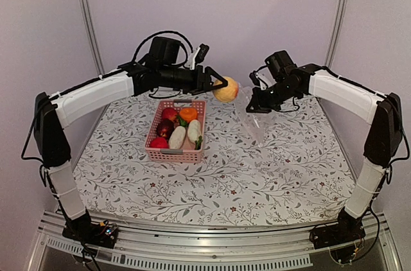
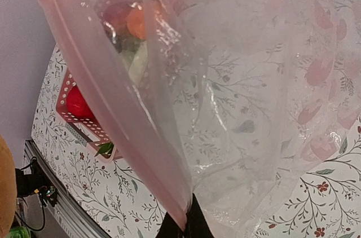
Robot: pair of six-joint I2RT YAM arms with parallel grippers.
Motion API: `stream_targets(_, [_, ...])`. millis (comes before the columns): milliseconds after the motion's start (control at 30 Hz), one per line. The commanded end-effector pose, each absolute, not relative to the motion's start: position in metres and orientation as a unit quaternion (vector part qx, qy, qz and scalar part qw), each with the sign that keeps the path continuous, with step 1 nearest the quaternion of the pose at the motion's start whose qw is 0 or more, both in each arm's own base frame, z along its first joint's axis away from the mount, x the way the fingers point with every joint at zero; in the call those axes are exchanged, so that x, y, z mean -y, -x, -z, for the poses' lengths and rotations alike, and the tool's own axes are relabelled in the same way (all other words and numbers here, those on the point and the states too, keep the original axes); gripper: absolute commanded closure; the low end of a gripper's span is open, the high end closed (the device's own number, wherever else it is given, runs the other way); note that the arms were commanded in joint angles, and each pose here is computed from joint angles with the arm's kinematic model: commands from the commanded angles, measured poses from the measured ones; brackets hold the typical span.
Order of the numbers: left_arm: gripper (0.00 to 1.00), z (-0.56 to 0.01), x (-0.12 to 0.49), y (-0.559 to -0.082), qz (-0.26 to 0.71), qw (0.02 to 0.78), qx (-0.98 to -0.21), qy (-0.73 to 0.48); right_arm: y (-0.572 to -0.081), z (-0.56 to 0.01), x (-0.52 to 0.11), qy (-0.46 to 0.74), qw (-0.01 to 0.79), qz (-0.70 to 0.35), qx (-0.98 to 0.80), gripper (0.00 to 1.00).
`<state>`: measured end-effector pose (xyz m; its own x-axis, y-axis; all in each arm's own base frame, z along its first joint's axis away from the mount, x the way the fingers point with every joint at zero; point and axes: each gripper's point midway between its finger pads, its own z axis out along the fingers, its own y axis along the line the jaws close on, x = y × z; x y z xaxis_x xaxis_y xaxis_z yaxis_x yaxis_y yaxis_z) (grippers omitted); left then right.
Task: Place the food in the zip-top bag and seal the zipper
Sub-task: Place the fake fruit in the zipper food storage bag.
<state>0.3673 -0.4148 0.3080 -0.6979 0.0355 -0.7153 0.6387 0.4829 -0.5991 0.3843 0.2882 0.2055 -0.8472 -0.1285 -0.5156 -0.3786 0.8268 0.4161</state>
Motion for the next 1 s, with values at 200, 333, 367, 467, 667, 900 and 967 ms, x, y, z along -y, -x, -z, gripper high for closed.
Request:
stream_targets(200, [0.70,-0.290,0.451,-0.364,0.470,0.321,-0.784,-0.247,-0.383,-0.227,-0.309,0.118,0.218,-0.319,-0.915,1.00])
stream_targets(333, [0.72,-0.267,0.446,-0.376,0.431,0.329,-0.808,-0.232,-0.377,-0.241,-0.312,0.109,0.212,-0.340,-0.910,1.00])
stream_targets(367, [0.72,-0.261,0.444,-0.380,0.420,0.331,-0.814,-0.227,-0.375,-0.243,-0.312,0.108,0.210,-0.343,-0.909,1.00])
stream_targets(467, [0.72,-0.249,0.438,-0.389,0.387,0.338,-0.831,-0.213,-0.370,-0.250,-0.311,0.101,0.206,-0.350,-0.908,1.00])
stream_targets(667, [0.72,-0.223,0.419,-0.414,0.310,0.339,-0.875,-0.153,-0.363,-0.258,-0.310,0.090,0.197,-0.361,-0.907,1.00])
stream_targets(900, [0.66,-0.219,0.439,-0.412,0.347,0.321,-0.866,-0.163,-0.360,-0.262,-0.314,0.084,0.189,-0.376,-0.904,1.00])
stream_targets(967, [0.56,-0.227,0.450,-0.404,0.376,0.317,-0.851,-0.184,-0.361,-0.262,-0.312,0.083,0.190,-0.374,-0.904,1.00])
